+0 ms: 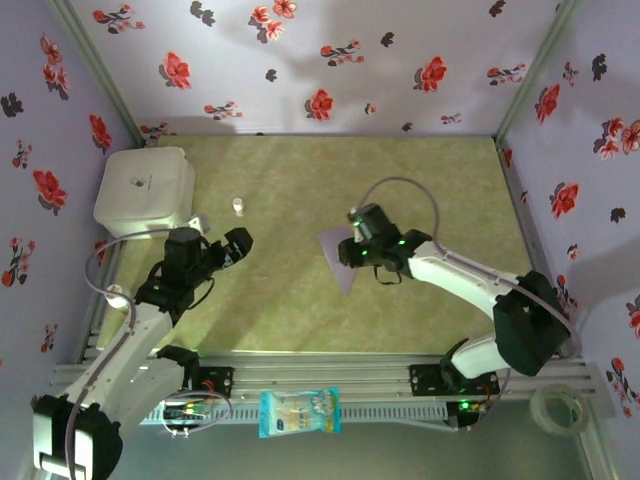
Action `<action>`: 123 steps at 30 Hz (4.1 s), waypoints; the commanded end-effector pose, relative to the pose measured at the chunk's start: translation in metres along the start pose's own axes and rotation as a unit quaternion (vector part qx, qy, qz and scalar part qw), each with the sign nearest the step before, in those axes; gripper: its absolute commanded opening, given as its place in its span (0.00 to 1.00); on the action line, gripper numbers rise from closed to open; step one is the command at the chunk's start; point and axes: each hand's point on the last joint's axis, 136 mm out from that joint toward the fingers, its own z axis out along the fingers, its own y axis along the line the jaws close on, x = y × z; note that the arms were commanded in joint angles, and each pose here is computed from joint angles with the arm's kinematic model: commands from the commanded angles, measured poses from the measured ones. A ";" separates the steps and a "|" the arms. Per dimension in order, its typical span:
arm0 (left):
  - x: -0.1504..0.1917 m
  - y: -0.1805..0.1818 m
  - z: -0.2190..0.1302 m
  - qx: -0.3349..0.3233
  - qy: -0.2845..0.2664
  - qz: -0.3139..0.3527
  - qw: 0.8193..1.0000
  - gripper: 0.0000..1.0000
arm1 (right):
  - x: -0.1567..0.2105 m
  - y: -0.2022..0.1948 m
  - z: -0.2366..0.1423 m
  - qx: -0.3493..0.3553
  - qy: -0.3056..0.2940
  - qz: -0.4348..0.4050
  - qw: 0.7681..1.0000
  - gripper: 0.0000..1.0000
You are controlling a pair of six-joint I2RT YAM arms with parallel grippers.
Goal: Fold a paper plane with a square sheet of paper (pick it up from the middle)
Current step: Turn over the paper at the center of the table, then rotate the paper at the center of the table, then fold the wing for the fifth time at the center of the table.
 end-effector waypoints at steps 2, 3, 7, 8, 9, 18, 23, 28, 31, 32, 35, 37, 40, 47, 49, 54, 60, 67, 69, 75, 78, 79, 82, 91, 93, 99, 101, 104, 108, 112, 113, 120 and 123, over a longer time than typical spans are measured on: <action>0.007 -0.011 0.012 0.030 0.037 -0.027 0.999 0.87 | 0.001 0.006 0.019 -0.152 0.040 0.176 0.972 0.20; 0.011 -0.012 0.016 0.031 0.052 -0.032 0.998 0.83 | 0.004 0.006 0.026 -0.163 0.056 0.192 0.966 0.18; 0.026 -0.013 0.031 0.029 0.097 -0.051 0.994 0.72 | 0.017 0.007 0.044 -0.174 0.095 0.210 0.957 0.13; 0.029 -0.013 0.034 0.029 0.106 -0.053 0.993 0.69 | 0.022 0.004 0.049 -0.170 0.100 0.216 0.956 0.13; 0.032 -0.015 0.036 0.028 0.112 -0.056 0.992 0.67 | 0.025 0.002 0.053 -0.166 0.109 0.221 0.955 0.13; 0.042 -0.028 0.045 0.039 0.129 -0.061 0.989 0.53 | 0.064 -0.025 0.075 -0.093 0.165 0.243 0.951 0.13; 0.054 -0.039 0.055 0.045 0.149 -0.057 0.986 0.51 | 0.074 -0.024 0.077 -0.107 0.149 0.282 0.942 0.14; 0.067 -0.055 0.074 0.052 0.173 -0.053 0.982 0.48 | 0.087 -0.028 0.078 -0.092 0.130 0.321 0.934 0.15; 0.075 -0.072 0.089 0.056 0.193 -0.040 0.979 0.41 | 0.091 -0.024 0.078 -0.094 0.122 0.336 0.929 0.15; 0.078 -0.078 0.094 0.057 0.199 -0.040 0.978 0.38 | 0.092 -0.022 0.079 -0.097 0.117 0.343 0.927 0.16; 0.092 -0.091 0.113 0.047 0.227 -0.032 0.972 0.30 | 0.090 -0.013 0.077 -0.112 0.102 0.358 0.921 0.16; 0.101 -0.101 0.125 0.048 0.240 -0.024 0.969 0.24 | 0.090 -0.013 0.076 -0.109 0.096 0.362 0.921 0.16; 0.113 -0.111 0.145 0.051 0.251 -0.042 0.966 0.18 | 0.090 -0.013 0.073 -0.107 0.089 0.371 0.918 0.16; 0.140 -0.133 0.185 0.072 0.277 -0.074 0.955 0.07 | 0.088 -0.013 0.067 -0.119 0.071 0.387 0.911 0.16; 0.150 -0.130 0.193 0.067 0.285 -0.077 0.953 0.07 | 0.089 -0.012 0.067 -0.123 0.074 0.386 0.911 0.16; 0.169 -0.103 0.200 0.026 0.299 -0.082 0.950 0.05 | 0.074 0.000 0.061 -0.164 0.054 0.370 0.913 0.19; 0.186 -0.074 0.194 -0.002 0.314 -0.083 0.946 0.04 | 0.054 0.004 0.043 -0.158 0.030 0.319 0.934 0.26; 0.194 -0.053 0.184 -0.001 0.312 -0.095 0.945 0.04 | 0.055 -0.063 0.007 -0.002 -0.013 0.300 0.954 0.35; 0.195 -0.052 0.183 0.002 0.313 -0.097 0.945 0.04 | 0.056 -0.073 0.001 0.007 -0.019 0.308 0.951 0.35; 0.195 -0.055 0.183 0.010 0.316 -0.095 0.944 0.04 | 0.059 -0.077 -0.001 -0.012 -0.016 0.329 0.944 0.38; 0.194 -0.059 0.182 0.018 0.320 -0.090 0.943 0.04 | 0.058 -0.073 0.002 -0.020 -0.007 0.332 0.943 0.38; 0.195 -0.059 0.181 0.019 0.322 -0.088 0.942 0.04 | 0.060 -0.074 0.004 -0.016 -0.002 0.338 0.941 0.38; 0.195 -0.059 0.180 0.018 0.323 -0.085 0.942 0.03 | 0.060 -0.070 0.009 -0.029 0.008 0.342 0.939 0.38; 0.197 -0.058 0.181 0.015 0.325 -0.085 0.942 0.04 | 0.057 -0.057 0.018 -0.064 0.025 0.340 0.938 0.38; 0.196 -0.058 0.181 0.016 0.326 -0.086 0.941 0.03 | 0.054 -0.050 0.022 -0.082 0.032 0.339 0.937 0.37; 0.197 -0.059 0.181 0.017 0.329 -0.086 0.940 0.03 | 0.047 -0.046 0.032 -0.094 0.033 0.340 0.935 0.37; 0.198 -0.058 0.180 0.016 0.331 -0.085 0.940 0.04 | 0.047 -0.045 0.034 -0.097 0.039 0.339 0.935 0.37; 0.200 -0.056 0.179 0.014 0.336 -0.083 0.938 0.03 | 0.048 -0.045 0.037 -0.104 0.042 0.339 0.934 0.35; 0.202 -0.055 0.179 0.013 0.338 -0.084 0.937 0.02 | 0.049 -0.050 0.041 -0.099 0.046 0.347 0.931 0.33; 0.202 -0.055 0.178 0.014 0.337 -0.085 0.938 0.01 | 0.047 -0.060 0.040 -0.073 0.029 0.353 0.932 0.33; 0.202 -0.054 0.178 0.014 0.337 -0.087 0.938 0.02 | 0.046 -0.059 0.040 -0.078 0.028 0.350 0.933 0.33; 0.203 -0.055 0.179 0.016 0.340 -0.086 0.936 0.01 | 0.032 -0.055 0.044 -0.098 0.022 0.351 0.931 0.32; 0.202 -0.056 0.178 0.018 0.338 -0.087 0.937 0.01 | 0.029 -0.056 0.046 -0.097 0.022 0.353 0.930 0.32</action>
